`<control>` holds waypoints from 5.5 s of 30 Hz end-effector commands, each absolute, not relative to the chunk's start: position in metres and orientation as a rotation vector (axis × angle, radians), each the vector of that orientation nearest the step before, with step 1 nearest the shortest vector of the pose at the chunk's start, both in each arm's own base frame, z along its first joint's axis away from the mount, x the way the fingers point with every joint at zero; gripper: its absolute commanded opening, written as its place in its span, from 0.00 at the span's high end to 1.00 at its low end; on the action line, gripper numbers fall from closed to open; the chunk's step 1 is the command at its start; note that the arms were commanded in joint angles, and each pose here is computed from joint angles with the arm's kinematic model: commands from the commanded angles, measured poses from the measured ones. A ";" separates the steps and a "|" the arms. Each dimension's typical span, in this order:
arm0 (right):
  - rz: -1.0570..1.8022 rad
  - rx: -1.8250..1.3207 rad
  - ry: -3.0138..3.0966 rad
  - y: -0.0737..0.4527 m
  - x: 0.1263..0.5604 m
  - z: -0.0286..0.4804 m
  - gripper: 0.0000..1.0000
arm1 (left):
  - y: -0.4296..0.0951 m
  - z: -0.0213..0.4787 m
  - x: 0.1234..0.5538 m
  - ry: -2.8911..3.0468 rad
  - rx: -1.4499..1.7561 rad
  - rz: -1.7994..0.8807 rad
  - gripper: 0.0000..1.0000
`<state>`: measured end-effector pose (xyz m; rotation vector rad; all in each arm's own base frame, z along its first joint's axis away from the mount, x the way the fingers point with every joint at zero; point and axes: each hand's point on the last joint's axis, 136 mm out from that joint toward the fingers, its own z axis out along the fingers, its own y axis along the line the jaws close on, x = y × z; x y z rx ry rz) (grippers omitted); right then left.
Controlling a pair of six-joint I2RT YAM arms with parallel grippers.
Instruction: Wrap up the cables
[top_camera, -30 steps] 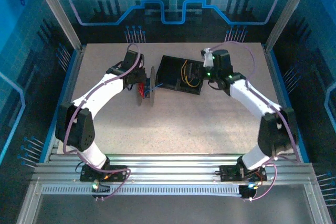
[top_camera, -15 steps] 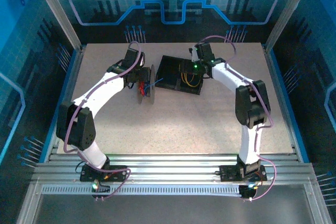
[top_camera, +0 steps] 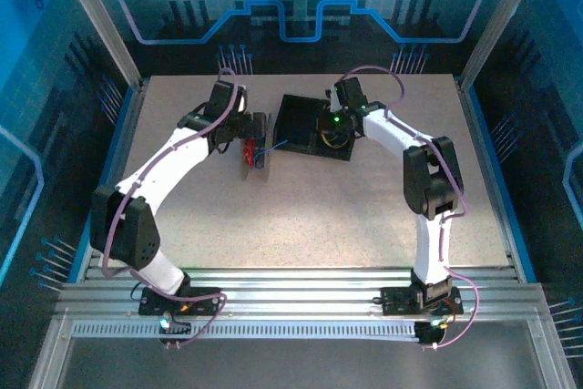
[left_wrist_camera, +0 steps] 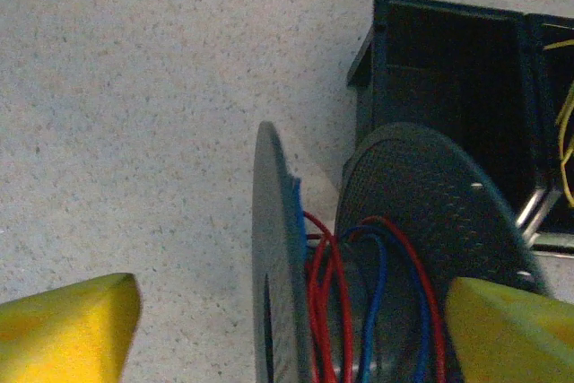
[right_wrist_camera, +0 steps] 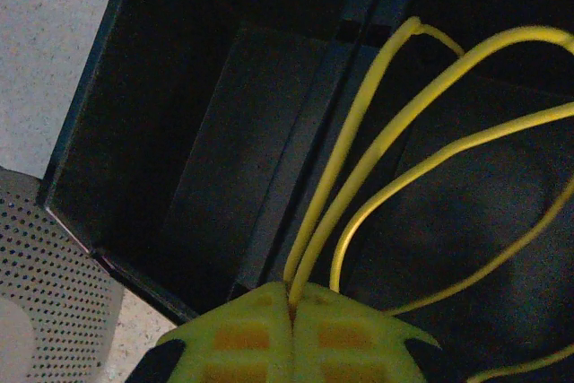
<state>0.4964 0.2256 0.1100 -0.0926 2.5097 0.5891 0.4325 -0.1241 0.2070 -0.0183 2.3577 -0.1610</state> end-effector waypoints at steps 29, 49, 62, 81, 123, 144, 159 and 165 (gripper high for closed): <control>1.065 -0.833 1.605 0.248 0.269 0.339 1.00 | -0.143 0.346 0.327 2.009 0.037 -0.650 0.01; 0.207 -1.110 1.395 0.302 0.230 0.293 1.00 | -0.176 0.349 0.291 2.040 0.006 -0.983 0.01; -0.039 -1.099 1.353 0.339 0.256 0.252 1.00 | -0.116 0.292 0.335 2.200 -0.283 -0.633 0.01; -0.368 -1.212 1.362 0.366 0.285 0.199 1.00 | -0.104 0.214 0.393 2.387 -0.271 -0.554 0.01; -0.509 -1.234 1.499 0.373 0.306 0.171 1.00 | -0.104 0.174 0.402 2.478 -0.188 -0.485 0.40; 0.310 -1.089 1.808 0.325 0.242 0.186 1.00 | -0.089 0.209 0.403 2.375 -0.267 -0.450 1.00; 0.774 -0.519 2.226 0.217 0.267 0.147 1.00 | -0.116 0.299 0.369 2.252 -0.200 -0.814 1.00; 0.763 -0.333 2.322 0.189 0.296 0.130 1.00 | -0.130 0.311 0.349 2.251 -0.102 -0.899 1.00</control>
